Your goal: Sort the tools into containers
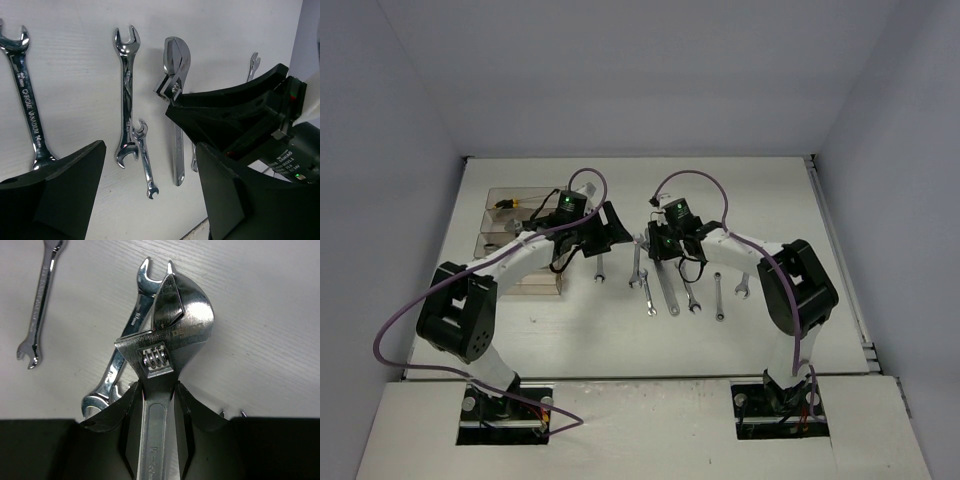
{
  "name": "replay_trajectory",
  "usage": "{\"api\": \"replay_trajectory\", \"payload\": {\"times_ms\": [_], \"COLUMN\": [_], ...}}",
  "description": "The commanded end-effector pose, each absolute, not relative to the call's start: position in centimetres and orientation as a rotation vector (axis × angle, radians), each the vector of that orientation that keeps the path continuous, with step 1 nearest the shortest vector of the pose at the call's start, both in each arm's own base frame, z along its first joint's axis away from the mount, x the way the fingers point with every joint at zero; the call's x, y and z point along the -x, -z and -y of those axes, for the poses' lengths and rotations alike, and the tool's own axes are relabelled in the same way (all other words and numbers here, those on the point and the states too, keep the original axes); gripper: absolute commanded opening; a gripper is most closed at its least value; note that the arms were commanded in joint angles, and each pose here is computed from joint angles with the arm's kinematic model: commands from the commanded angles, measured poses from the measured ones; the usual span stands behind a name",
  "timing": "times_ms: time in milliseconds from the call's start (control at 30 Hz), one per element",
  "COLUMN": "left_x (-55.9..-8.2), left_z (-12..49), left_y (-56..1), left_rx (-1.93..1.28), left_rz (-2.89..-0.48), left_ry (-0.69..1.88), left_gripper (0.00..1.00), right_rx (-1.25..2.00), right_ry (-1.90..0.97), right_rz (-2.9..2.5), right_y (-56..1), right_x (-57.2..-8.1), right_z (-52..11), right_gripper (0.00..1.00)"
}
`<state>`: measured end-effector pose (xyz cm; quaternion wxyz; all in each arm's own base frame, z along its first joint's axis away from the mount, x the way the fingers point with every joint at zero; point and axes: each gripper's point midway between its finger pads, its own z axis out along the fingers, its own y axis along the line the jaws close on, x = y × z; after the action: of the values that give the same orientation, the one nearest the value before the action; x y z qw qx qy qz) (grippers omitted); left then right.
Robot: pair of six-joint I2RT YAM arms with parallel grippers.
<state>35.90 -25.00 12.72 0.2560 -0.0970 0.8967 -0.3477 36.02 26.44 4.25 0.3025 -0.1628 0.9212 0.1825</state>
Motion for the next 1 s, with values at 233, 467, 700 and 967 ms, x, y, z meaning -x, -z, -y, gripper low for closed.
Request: {"api": "replay_trajectory", "payload": {"times_ms": [233, 467, 700, 967], "left_x": [-38.6, -39.4, -40.2, -40.3], "left_z": [28.8, 29.8, 29.9, 30.4], "left_y": [-16.4, -15.7, -14.5, -14.1], "left_rx": [0.169, 0.150, 0.165, 0.177], "left_rz": [-2.279, -2.268, -2.286, -2.275], "left_ry": [1.109, 1.123, 1.108, 1.142], "left_gripper": [0.70, 0.70, 0.62, 0.31], "right_rx": [0.494, 0.517, 0.523, 0.529], "right_ry": [-0.731, -0.767, -0.798, -0.820], "right_rz": [-2.152, -2.140, -2.128, -2.120], "right_y": [-13.4, -13.6, -14.0, -14.2], "right_x": [-36.9, -36.5, -36.3, -36.2], "right_z": [-30.9, -31.5, -32.0, -32.2], "right_gripper": [0.00, 0.00, 0.00, 0.00]}}
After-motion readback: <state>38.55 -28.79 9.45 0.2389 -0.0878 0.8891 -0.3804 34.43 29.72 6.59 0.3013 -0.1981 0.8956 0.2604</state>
